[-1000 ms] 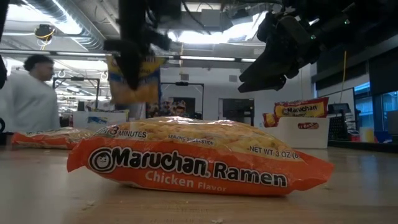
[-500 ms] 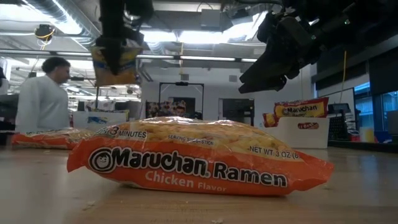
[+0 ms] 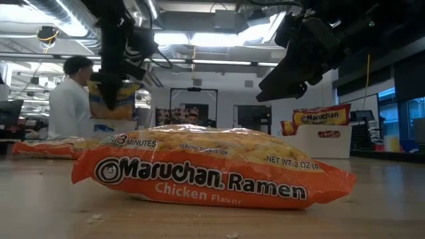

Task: Sort Maruchan noodles
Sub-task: Put the top blue noodle pack into the transparent bin

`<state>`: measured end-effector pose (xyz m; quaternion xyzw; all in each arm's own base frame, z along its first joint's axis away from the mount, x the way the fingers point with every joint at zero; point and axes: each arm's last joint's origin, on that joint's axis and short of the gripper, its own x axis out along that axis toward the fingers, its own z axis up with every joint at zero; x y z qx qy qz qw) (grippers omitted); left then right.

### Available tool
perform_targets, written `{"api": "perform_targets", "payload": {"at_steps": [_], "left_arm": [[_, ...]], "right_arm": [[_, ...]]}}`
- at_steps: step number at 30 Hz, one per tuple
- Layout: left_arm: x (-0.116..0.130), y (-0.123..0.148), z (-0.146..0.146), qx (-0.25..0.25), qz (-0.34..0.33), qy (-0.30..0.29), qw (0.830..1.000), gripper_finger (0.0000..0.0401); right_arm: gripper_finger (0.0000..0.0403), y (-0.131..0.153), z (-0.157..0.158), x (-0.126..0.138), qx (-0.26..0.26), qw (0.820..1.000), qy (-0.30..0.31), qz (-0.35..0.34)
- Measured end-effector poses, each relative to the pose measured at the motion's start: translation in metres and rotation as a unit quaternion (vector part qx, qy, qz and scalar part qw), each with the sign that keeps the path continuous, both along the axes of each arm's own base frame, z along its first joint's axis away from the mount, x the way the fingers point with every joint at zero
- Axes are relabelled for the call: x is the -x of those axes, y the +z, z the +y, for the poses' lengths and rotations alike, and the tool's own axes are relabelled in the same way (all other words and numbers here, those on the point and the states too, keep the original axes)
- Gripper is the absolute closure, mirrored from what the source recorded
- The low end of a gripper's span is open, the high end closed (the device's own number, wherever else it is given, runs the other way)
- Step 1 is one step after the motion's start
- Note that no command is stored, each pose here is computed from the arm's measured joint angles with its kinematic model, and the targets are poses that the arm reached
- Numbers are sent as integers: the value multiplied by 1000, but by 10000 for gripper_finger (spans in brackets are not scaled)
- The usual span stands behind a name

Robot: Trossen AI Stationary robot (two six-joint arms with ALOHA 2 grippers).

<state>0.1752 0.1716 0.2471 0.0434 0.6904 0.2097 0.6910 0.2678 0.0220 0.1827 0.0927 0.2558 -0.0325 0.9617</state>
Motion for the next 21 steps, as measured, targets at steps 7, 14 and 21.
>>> {"api": "perform_targets", "payload": {"at_steps": [7,14,21], "left_arm": [[7,-16,10,10,15,6,1000,296],[7,-35,21,42,15,16,999,296],[2,-59,32,74,47,16,996,296]], "right_arm": [[152,0,0,0,-6,1000,-4,0],[152,0,0,0,-6,1000,-4,0],[152,-1,0,0,-9,1000,-6,3]]}}
